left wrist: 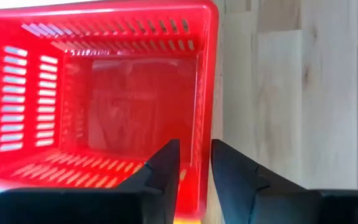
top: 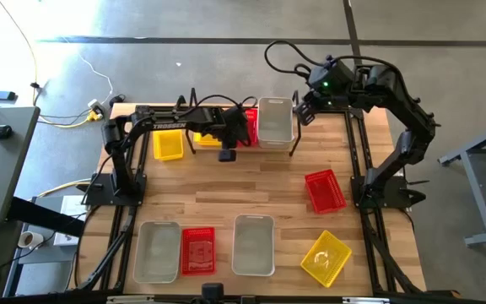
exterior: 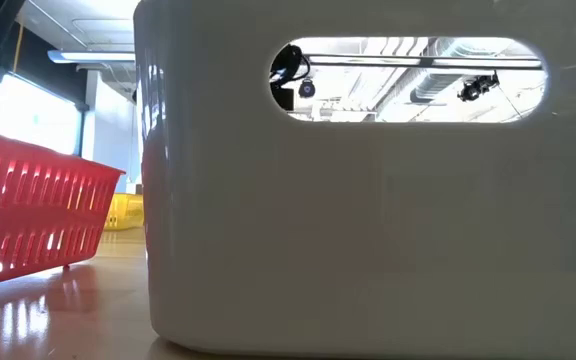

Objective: Stack baskets on shelf by color
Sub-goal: Put the top left red basket on the shelf, then stack the right white bin on top of the white bin on the shelf

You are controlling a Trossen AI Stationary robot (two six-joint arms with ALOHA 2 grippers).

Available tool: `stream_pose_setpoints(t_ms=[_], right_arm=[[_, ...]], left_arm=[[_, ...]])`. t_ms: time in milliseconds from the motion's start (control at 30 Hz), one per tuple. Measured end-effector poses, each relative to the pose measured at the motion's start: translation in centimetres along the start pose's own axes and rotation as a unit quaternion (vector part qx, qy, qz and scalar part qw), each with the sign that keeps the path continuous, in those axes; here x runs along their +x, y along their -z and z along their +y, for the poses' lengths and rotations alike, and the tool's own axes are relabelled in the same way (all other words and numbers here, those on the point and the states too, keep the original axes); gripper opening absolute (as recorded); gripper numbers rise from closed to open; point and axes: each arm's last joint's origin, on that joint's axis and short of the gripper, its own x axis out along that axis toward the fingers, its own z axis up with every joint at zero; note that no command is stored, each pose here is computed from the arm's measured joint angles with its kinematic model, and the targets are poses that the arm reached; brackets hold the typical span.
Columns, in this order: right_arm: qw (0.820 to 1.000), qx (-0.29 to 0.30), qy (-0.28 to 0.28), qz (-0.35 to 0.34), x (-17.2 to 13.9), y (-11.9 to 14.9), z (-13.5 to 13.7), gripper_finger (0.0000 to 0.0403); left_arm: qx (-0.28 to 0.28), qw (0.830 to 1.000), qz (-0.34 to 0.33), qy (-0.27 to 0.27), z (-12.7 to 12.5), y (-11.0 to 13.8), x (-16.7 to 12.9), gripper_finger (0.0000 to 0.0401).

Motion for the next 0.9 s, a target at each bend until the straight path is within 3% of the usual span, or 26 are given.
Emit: stream_pose_setpoints(t_ms=[200, 567, 767, 900], right_arm=[[1.000, -0.007, -0.029, 0.002, -0.6, 0.5, 1.4, 0.0071], [0.993, -0.012, -0.114, 0.034, -1.5, 2.2, 5.5, 0.0071], [0.988, -0.042, -0.126, 0.076, 0.7, 3.8, 9.3, 0.0071], [0.979, -0.055, -0.177, 0.083, 1.7, 4.8, 11.9, 0.0071]], left_arm=[[-0.018, 1.000, 0.023, 0.008, 0.4, -0.3, -2.6, 0.0103], [-0.042, 0.998, -0.035, 0.008, -0.4, 0.4, -9.7, 0.0100], [-0.062, 0.995, -0.075, 0.028, -1.6, 1.8, -13.8, 0.0100], [-0.076, 0.993, -0.081, 0.046, -2.7, 3.3, -15.7, 0.0100]])
